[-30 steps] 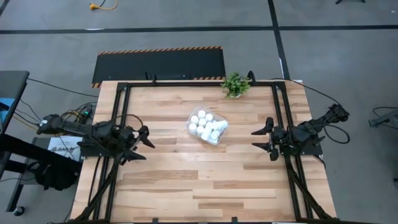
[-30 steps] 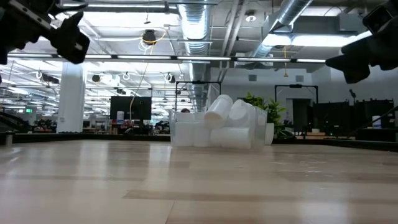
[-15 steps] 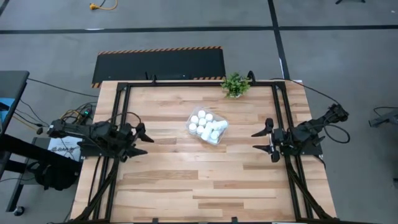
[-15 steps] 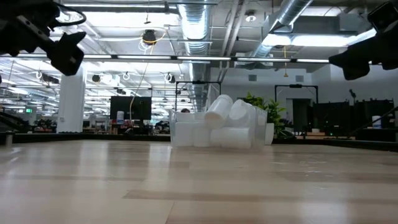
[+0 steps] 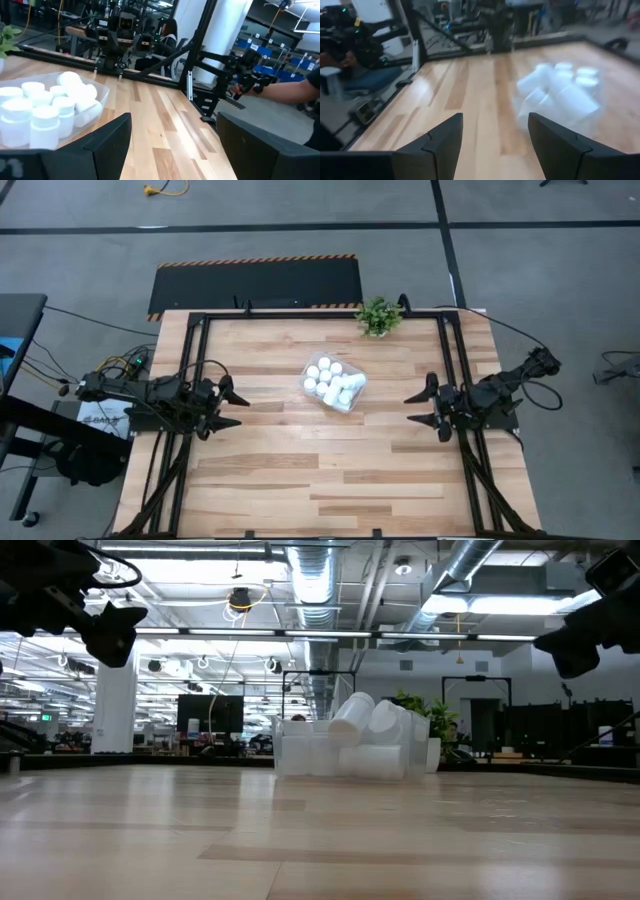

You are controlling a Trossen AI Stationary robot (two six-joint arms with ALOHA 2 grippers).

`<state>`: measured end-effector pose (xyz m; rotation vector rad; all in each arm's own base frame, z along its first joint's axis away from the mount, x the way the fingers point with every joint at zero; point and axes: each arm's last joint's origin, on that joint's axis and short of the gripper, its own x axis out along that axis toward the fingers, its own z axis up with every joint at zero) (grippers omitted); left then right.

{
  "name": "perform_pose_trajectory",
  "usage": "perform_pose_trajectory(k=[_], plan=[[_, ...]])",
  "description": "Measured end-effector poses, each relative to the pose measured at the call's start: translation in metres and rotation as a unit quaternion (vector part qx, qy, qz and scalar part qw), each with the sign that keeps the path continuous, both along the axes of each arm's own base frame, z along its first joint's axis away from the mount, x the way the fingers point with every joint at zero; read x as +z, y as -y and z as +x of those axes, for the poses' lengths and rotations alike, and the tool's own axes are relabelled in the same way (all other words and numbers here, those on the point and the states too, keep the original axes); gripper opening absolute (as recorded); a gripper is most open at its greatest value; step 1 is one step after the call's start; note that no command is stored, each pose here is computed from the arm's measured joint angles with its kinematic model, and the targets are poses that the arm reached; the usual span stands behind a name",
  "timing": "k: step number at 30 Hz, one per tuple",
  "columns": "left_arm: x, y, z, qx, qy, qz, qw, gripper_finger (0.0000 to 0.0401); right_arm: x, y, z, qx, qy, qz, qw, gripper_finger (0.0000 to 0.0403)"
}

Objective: Pick and place pill bottles into a basket
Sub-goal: Return to Home Position

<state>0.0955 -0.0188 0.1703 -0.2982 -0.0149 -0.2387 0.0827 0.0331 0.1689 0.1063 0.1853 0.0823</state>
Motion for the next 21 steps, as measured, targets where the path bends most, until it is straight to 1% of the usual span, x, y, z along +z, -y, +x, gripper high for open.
perform_pose_trajectory(k=[4, 9, 21], plan=[[-0.0002, 0.0000, 0.0000, 0.000, 0.000, 0.002, 1.000, 0.0279, -0.0024, -0.0015, -0.0019, 0.033, -0.031, 0.030, 0.999, 0.0218], [-0.0003, 0.0000, 0.0001, 0.000, -0.002, -0.006, 1.000, 0.0279, -0.0026, -0.0037, -0.0025, 0.062, -0.044, 0.079, 0.994, 0.0218], [-0.0008, -0.0003, 0.0002, 0.007, -0.002, 0.000, 1.000, 0.0279, -0.0026, -0.0037, -0.0025, 0.062, -0.045, 0.082, 0.994, 0.0218]])
